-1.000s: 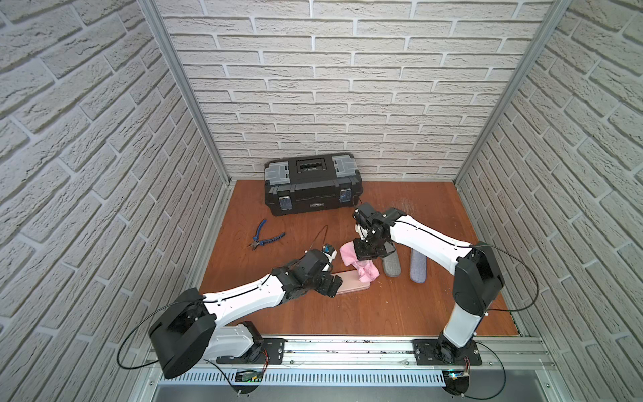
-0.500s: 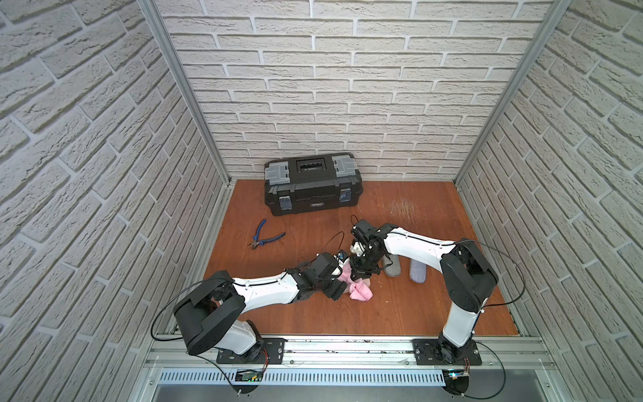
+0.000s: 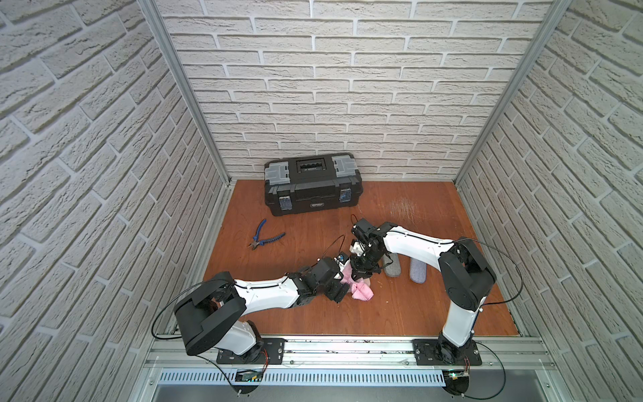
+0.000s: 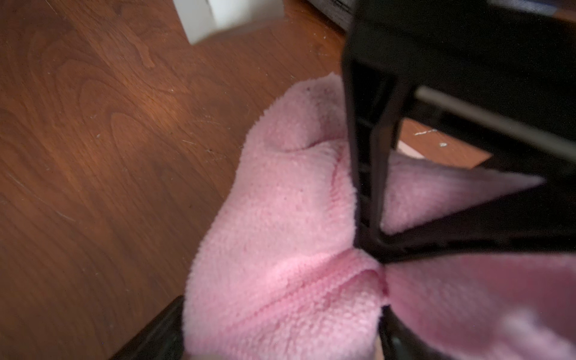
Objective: Wipe the eyeglass case
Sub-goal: Wipe the dirt from the eyeglass case.
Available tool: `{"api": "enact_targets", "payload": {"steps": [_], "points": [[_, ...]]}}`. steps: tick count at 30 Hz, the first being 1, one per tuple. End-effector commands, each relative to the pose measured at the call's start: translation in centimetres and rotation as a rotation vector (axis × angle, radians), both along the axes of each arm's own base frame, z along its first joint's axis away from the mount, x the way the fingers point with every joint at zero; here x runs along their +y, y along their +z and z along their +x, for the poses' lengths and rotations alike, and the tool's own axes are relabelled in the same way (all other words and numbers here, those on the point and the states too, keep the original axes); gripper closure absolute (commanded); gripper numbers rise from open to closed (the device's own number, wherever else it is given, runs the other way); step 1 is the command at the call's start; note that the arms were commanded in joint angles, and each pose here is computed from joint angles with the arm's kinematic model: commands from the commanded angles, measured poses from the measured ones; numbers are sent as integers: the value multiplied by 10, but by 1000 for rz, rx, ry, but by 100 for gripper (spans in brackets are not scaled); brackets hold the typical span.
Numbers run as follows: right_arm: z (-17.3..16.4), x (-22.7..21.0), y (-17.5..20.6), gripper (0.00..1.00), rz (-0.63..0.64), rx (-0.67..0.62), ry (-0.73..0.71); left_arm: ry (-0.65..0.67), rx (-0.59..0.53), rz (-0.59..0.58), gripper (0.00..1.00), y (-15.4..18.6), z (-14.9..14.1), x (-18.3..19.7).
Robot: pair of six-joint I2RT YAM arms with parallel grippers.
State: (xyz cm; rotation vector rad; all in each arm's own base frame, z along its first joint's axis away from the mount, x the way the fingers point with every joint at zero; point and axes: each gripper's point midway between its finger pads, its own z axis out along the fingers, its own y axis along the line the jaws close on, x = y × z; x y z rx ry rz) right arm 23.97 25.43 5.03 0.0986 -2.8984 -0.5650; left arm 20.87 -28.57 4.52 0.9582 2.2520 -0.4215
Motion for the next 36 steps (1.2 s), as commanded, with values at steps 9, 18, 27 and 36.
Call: {"api": "enact_targets", "payload": {"steps": [9,18,27,36], "points": [[29,-49,35,98,-202,-191,34,-75,154,70,9,-33,-44,16],[4,11,-7,97,95,-3,-110,-121,170,116,23,-41,-56,17],[41,-89,29,98,-388,-258,27,-94,181,127,37,-49,-61,24],[11,20,0,98,108,-40,-62,-71,139,139,49,-44,-59,30]]}}
